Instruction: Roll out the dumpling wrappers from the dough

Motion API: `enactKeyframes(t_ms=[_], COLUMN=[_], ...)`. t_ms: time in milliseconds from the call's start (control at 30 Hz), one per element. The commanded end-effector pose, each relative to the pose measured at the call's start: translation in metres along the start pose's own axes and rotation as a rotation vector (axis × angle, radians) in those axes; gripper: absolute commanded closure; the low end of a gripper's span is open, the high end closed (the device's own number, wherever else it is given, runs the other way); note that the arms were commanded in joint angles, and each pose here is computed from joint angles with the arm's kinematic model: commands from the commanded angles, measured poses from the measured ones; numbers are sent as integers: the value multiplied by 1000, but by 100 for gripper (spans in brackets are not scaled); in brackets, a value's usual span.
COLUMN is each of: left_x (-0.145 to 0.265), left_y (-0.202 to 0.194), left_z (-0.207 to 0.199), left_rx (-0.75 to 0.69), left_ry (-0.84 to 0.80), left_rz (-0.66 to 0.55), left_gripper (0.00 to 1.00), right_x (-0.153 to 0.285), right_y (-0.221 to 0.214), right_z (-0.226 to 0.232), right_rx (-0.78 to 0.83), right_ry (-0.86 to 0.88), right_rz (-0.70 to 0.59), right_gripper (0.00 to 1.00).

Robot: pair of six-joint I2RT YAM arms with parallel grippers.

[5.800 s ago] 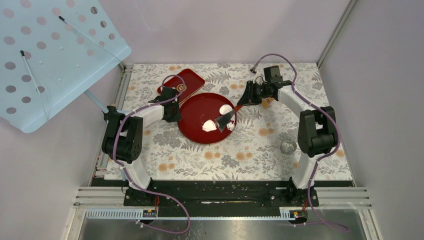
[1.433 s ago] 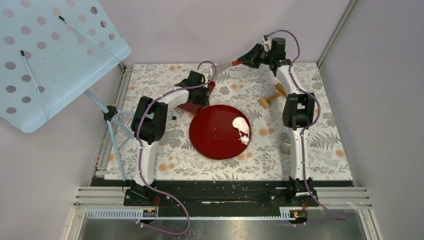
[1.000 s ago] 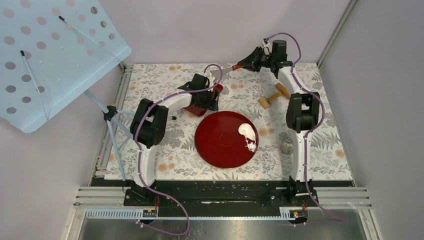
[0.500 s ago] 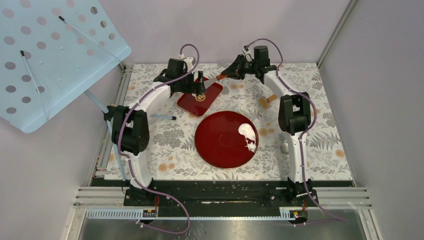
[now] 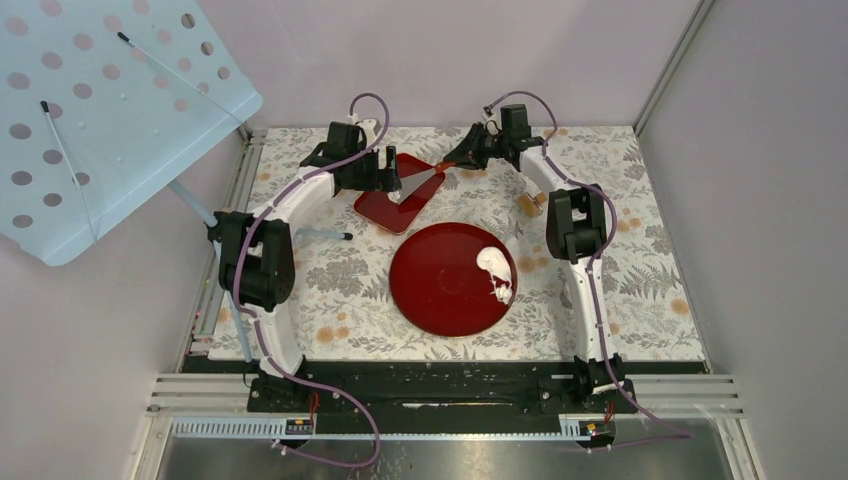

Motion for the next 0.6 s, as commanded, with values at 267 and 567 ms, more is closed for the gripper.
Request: enactKeyframes(t_ms=[267, 567], left_x=[3, -10], left_y=[5, -11], left_z=[3, 8], left_rx=[-5, 24], left_ry=[15, 37], left_rz=[-40, 6], left_gripper=[8, 8], right_x=[16, 31], right_y=[14, 17], right_z=[14, 26], right_rx=[170, 287], right_ry=[-62, -103], right_rz=[-63, -86], right_gripper=[100, 100])
Point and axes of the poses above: each gripper's point midway between its finger pads, its own x axis back along the fingers, its own z axis along the line the jaws close on, y = z × x, the point moved 3 cm from there along x, back along the fingers, and after that the axes turned 11 degrees about -x, right-handed, at the moved point
